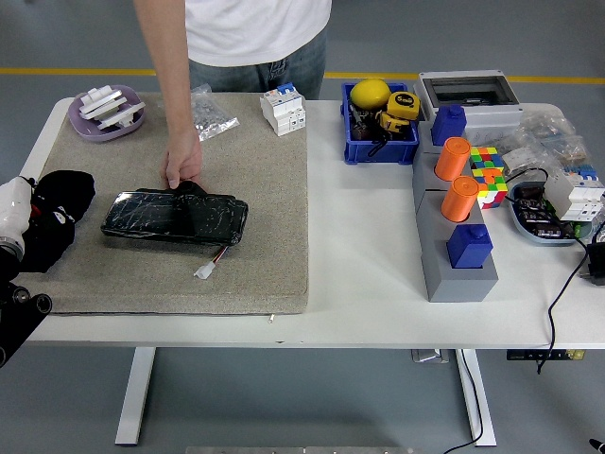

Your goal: Pick the rag up,wipe the panel,place it on the desk

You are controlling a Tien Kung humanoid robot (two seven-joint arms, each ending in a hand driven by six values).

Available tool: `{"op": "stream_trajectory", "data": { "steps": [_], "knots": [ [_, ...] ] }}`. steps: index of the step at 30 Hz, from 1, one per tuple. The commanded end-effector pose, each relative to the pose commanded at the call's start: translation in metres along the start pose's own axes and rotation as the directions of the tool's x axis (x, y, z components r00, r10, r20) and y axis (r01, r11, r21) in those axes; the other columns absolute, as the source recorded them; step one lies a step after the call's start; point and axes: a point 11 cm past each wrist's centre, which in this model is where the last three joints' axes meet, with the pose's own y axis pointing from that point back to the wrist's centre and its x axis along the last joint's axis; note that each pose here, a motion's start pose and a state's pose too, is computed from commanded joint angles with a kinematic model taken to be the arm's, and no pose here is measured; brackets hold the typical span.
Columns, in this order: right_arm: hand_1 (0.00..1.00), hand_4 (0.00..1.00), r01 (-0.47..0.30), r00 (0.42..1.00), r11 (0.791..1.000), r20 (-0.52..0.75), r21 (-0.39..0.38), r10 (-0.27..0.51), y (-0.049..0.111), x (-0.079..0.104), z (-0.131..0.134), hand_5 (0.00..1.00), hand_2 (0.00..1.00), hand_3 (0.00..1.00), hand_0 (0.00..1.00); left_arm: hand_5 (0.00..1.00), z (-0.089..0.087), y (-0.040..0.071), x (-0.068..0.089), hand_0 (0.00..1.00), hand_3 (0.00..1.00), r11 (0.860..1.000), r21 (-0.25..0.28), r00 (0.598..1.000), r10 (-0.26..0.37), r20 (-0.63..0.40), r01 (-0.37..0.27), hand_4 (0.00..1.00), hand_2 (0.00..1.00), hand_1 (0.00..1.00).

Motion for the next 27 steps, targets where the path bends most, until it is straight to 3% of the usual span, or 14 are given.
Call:
{"op": "stream_trajectory", "data": {
  "steps": [6, 7, 12, 13, 24, 25, 27],
  "knots": [
    [0.57, 0.998, -0.002, 1.0, 1.0, -0.003, -0.002, 0.002, -0.0001, 0.0006, 0.0009, 0.581, 0.648, 0.647, 0.708, 0.002, 0.0029, 0.0011, -0.0006, 0.392, 0.585, 1.0, -0.019, 1.0, 0.001, 0.005, -0.001, 0.72, 0.537, 0.497],
    [0.562, 0.998, -0.002, 1.0, 1.0, -0.005, -0.003, 0.002, -0.0001, 0.0005, 0.0009, 0.581, 0.648, 0.647, 0.708, 0.052, 0.0032, 0.0011, -0.0006, 0.428, 0.573, 1.0, -0.02, 1.0, 0.002, 0.008, -0.002, 0.874, 0.54, 0.53],
    [0.562, 0.998, -0.004, 1.0, 1.0, -0.009, -0.003, 0.004, 0.0, 0.0005, 0.0005, 0.581, 0.648, 0.647, 0.708, 0.052, 0.0029, 0.0014, 0.0002, 0.428, 0.573, 1.0, -0.021, 1.0, 0.009, 0.013, -0.009, 0.874, 0.54, 0.53],
    [0.56, 0.998, -0.005, 1.0, 1.0, -0.009, -0.004, 0.005, 0.0, 0.0006, 0.0005, 0.581, 0.647, 0.646, 0.709, 0.112, 0.0028, 0.0014, 0.0002, 0.438, 0.568, 1.0, -0.02, 1.0, 0.009, 0.012, -0.008, 0.918, 0.551, 0.572],
    [0.558, 0.998, -0.008, 1.0, 1.0, -0.01, -0.007, 0.008, -0.0001, 0.0015, 0.0017, 0.582, 0.647, 0.643, 0.708, 0.15, 0.0008, 0.0007, 0.0055, 0.438, 0.571, 1.0, -0.011, 0.999, 0.025, 0.024, -0.024, 0.943, 0.565, 0.592],
    [0.556, 0.998, -0.009, 1.0, 1.0, -0.01, -0.007, 0.009, -0.0001, 0.0019, 0.0019, 0.581, 0.646, 0.643, 0.708, 0.209, 0.0017, 0.0008, 0.0065, 0.441, 0.58, 1.0, -0.015, 0.999, 0.026, 0.022, -0.026, 0.971, 0.59, 0.591],
    [0.556, 0.998, -0.009, 1.0, 1.0, -0.01, -0.009, 0.009, -0.0001, 0.0022, 0.0022, 0.581, 0.646, 0.643, 0.708, 0.209, 0.0032, 0.001, 0.0081, 0.441, 0.58, 1.0, -0.019, 1.0, 0.025, 0.012, -0.025, 0.971, 0.59, 0.591]
  ]
}}
